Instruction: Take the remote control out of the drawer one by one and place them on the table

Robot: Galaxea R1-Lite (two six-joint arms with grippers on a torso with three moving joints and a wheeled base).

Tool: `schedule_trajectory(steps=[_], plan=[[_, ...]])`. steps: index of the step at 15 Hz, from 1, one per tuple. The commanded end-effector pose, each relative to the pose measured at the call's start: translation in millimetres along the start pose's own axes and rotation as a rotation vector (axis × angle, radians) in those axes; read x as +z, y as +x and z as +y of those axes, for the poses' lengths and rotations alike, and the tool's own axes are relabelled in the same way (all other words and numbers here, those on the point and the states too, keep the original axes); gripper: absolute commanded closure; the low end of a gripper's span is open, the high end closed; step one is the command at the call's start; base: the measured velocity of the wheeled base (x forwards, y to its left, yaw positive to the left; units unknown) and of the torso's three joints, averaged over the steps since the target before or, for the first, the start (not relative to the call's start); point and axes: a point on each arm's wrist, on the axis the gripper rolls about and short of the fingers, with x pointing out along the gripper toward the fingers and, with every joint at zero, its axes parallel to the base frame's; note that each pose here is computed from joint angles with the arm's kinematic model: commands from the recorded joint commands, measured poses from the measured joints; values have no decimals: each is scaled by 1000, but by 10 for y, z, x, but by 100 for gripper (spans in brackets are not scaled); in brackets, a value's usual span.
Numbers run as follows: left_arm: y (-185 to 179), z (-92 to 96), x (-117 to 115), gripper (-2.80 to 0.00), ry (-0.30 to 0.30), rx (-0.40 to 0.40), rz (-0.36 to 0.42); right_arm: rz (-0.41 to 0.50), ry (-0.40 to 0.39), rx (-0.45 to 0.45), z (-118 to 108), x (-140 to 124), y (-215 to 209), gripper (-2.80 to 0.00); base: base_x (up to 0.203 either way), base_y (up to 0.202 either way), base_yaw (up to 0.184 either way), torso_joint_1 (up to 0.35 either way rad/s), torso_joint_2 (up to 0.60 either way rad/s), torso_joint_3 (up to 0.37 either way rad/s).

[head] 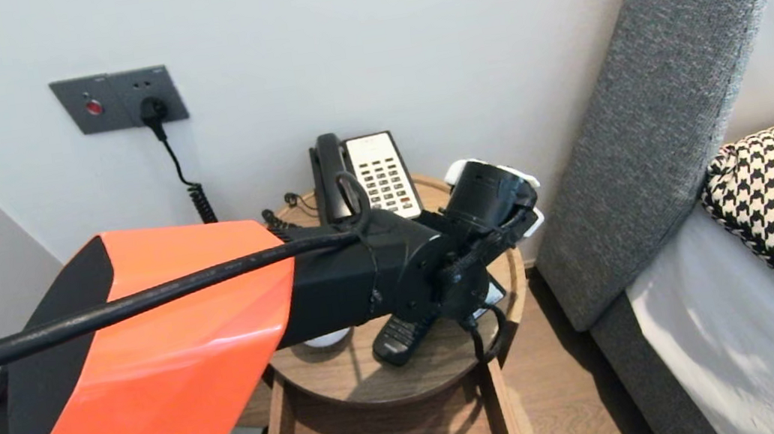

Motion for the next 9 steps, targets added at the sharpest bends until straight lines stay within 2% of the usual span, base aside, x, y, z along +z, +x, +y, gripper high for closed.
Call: schedule_trajectory(steps=[1, 5, 9], plan=[[-20, 36, -3, -280, -1, 6, 3, 27, 0, -1, -3, -72, 17, 0, 0, 0, 0, 0, 0, 0], [-86, 82, 35, -280, -13, 14, -16, 27, 0, -2, -3, -72, 17, 0, 0, 0, 0, 0, 0, 0], [-364, 241, 142, -280, -48, 33, -77, 27, 0, -2, -3, -72, 17, 0, 0, 0, 0, 0, 0, 0]])
